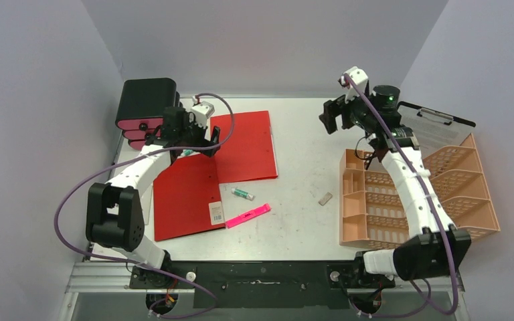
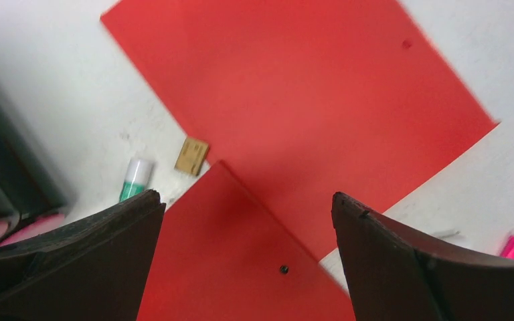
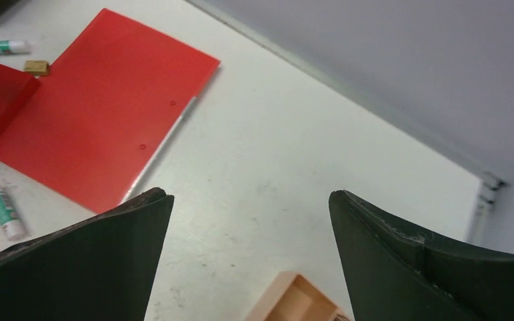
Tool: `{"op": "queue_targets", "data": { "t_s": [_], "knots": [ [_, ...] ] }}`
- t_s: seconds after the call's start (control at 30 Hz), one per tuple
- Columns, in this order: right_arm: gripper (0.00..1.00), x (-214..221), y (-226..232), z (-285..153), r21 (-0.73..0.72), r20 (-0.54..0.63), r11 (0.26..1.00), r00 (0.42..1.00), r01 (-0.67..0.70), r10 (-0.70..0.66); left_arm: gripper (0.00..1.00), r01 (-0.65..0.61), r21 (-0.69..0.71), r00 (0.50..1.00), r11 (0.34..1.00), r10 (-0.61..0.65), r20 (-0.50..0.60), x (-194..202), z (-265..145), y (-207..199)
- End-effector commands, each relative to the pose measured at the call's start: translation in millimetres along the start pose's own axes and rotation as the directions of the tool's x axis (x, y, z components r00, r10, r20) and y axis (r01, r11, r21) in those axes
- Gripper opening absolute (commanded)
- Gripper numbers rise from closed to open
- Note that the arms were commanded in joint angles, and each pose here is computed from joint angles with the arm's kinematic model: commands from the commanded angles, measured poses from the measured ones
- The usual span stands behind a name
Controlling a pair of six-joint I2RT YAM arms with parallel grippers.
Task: Organize the desk
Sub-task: Place the folder in the storage box, then pick up the folder from the center of the board.
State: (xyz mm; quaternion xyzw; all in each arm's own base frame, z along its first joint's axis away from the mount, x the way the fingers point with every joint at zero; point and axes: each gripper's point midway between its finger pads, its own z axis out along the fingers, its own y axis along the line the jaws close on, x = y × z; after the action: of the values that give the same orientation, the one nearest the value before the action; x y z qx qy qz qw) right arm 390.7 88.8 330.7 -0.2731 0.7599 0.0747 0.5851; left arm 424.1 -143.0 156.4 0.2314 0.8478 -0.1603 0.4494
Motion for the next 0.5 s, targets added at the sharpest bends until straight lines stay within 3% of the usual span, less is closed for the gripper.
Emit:
{"op": "queue_targets", "data": {
  "t_s": [0.0,0.27,0.47],
  "knots": [
    [0.92,0.3,30.9,43.1,-0.174,0.040,0.966,0.979,-0.191,0.201,0.96,-0.077,-0.117,0.997,0.990,0.075,-0.023,5.6,-26.5,22.6],
    [0.93,52.9,72.2,109.4,-0.265,-0.111,0.883,0.922,-0.388,0.372,0.96,-0.090,-0.183,0.992,0.979,0.071,-0.109,48.9,-30.8,31.1],
    [0.95,101.8,93.7,143.5,-0.259,-0.272,0.793,0.829,-0.551,0.488,0.96,-0.158,-0.181,0.985,0.971,0.142,-0.102,41.9,-14.7,24.0]
  ]
}}
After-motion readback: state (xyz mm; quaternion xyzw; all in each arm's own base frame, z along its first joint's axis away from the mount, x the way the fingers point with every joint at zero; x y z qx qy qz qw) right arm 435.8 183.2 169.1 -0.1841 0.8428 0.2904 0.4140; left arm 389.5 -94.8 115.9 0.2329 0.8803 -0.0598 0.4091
